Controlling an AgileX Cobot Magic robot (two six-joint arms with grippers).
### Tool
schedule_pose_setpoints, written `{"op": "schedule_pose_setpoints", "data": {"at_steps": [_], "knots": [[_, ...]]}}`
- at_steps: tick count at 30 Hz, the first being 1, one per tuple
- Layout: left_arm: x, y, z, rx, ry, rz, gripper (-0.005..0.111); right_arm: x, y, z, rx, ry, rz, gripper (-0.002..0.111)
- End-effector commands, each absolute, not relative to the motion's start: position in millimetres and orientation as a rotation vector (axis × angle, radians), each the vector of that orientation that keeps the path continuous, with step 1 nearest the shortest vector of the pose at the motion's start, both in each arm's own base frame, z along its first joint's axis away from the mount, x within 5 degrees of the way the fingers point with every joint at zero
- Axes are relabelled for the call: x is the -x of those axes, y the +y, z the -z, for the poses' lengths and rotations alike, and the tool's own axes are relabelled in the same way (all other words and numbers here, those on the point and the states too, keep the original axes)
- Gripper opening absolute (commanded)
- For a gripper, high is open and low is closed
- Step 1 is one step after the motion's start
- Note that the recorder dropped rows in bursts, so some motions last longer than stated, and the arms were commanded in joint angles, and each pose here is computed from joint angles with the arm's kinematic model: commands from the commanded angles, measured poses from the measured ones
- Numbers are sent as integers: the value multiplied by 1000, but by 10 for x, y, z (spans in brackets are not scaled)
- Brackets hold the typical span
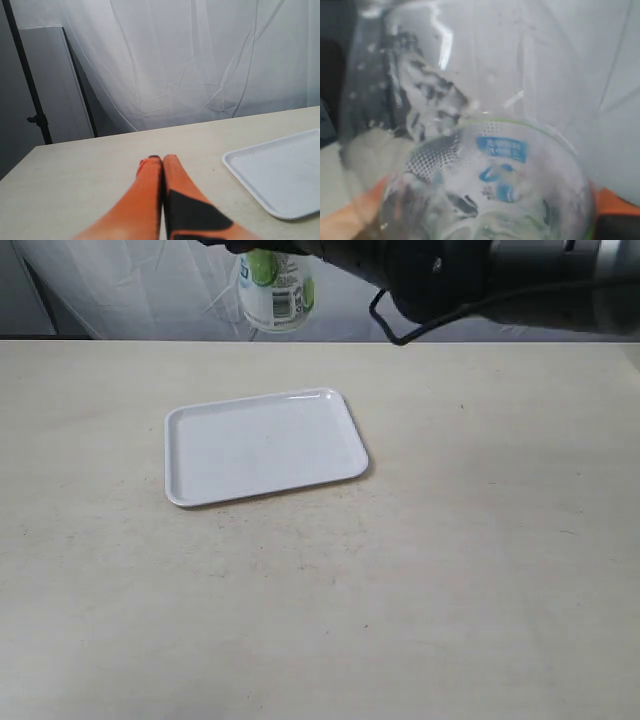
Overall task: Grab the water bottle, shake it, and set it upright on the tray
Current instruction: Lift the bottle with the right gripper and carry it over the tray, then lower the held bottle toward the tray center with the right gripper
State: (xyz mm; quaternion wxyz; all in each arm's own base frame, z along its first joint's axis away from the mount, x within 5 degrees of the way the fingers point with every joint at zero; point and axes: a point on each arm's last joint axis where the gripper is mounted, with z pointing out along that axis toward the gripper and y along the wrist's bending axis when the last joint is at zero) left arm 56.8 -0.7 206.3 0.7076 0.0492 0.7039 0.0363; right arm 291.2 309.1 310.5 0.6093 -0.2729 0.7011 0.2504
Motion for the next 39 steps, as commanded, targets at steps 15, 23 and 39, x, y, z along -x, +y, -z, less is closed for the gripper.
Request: {"op": "schedule_pose_setpoints", "data": {"at_steps": [15, 23, 39], "knots": [[-565, -11, -2064, -113, 1554, -75, 0, -2729, 3577, -2568, 759, 1819, -657, -1], [-565, -11, -2064, -113, 1554, -75, 0, -2659, 3575, -2491, 900, 1841, -597, -1], [-565, -11, -2064, -113, 1554, -75, 0, -2386, 3931, -2640, 896, 1715, -703, -1]]}}
